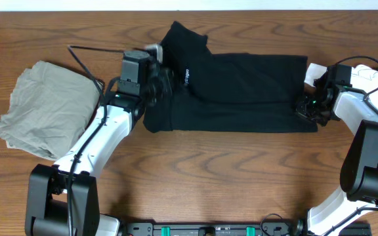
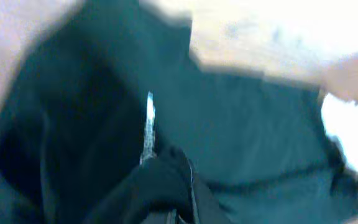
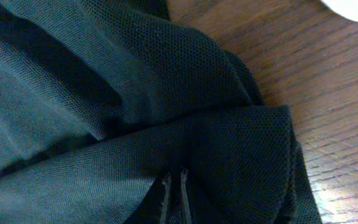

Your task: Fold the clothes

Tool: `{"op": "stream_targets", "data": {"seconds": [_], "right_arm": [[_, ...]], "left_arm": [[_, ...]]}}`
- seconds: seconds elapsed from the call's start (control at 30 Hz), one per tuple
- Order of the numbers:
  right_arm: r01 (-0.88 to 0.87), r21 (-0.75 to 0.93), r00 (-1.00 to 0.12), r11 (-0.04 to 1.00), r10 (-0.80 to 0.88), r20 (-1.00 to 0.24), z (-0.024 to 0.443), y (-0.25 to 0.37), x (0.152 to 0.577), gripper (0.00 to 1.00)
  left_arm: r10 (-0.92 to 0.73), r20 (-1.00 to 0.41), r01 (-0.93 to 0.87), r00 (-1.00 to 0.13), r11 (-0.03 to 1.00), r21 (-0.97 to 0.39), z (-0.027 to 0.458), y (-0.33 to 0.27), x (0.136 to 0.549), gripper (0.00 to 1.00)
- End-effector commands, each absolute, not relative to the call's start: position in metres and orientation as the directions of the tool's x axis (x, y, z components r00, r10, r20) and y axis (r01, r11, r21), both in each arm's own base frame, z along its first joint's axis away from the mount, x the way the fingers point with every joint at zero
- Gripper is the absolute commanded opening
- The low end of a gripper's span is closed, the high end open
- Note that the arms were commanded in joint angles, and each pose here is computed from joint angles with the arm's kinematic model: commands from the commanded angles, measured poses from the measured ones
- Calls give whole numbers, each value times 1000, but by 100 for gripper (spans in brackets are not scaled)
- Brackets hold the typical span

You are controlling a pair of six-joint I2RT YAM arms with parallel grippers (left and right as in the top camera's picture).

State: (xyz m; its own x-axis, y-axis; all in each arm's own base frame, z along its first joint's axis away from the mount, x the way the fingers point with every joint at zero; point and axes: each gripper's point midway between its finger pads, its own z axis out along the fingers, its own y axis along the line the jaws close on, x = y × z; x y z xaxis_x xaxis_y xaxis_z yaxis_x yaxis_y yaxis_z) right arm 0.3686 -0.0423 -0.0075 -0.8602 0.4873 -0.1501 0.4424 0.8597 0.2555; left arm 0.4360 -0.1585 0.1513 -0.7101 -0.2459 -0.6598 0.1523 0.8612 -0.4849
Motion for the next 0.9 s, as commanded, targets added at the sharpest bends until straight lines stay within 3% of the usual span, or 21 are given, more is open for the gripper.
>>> {"op": "stream_targets", "data": {"seconds": [0.0,0.03,0.1,0.17,0.27,0.5,0.57,0.6,0.7,0.73,0.87], "right_arm": [[468,157,-882,870,470,27,-65,-36,321,6],[469,155,-882,869,470,31,-65,-36,320,6],[470,153,-882,869,470,38,-65,-35,318,5],[470,152,-882,869,470,41,-65,-35,317,5],[470,152,-882,869,470,42,-65,-35,317,5],[470,155,-882,869,470,41,-65,-35,318,5],[470,156,-882,869,470,40,-65,-35,318,5],[470,156,-882,869,470,40,-65,-35,318,5],[470,156,-882,869,470,40,-65,-35,318,5],[470,155,-882,869,470,41,-65,-35,318,5],[471,155,-882,869,470,43,-65,-34,317,5]], "left_arm": [[-316,-685,95,-656,867,-490,152,-152,460,14],[-334,-679,85,-654,859,-505,149,-154,464,36],[-348,-659,82,-667,845,-529,141,-158,466,68],[-333,-627,102,-704,827,-553,133,-166,461,92],[-318,-583,81,-748,828,-555,123,-167,450,98],[-235,-501,84,-833,842,-534,124,-166,409,99],[-182,-498,116,-848,853,-508,128,-169,395,92],[-137,-503,149,-853,860,-487,128,-172,387,81],[-33,-500,222,-866,869,-441,122,-183,370,15],[-20,-495,217,-869,882,-417,117,-184,368,6],[38,-519,191,-854,951,-245,94,-181,370,6]]}}
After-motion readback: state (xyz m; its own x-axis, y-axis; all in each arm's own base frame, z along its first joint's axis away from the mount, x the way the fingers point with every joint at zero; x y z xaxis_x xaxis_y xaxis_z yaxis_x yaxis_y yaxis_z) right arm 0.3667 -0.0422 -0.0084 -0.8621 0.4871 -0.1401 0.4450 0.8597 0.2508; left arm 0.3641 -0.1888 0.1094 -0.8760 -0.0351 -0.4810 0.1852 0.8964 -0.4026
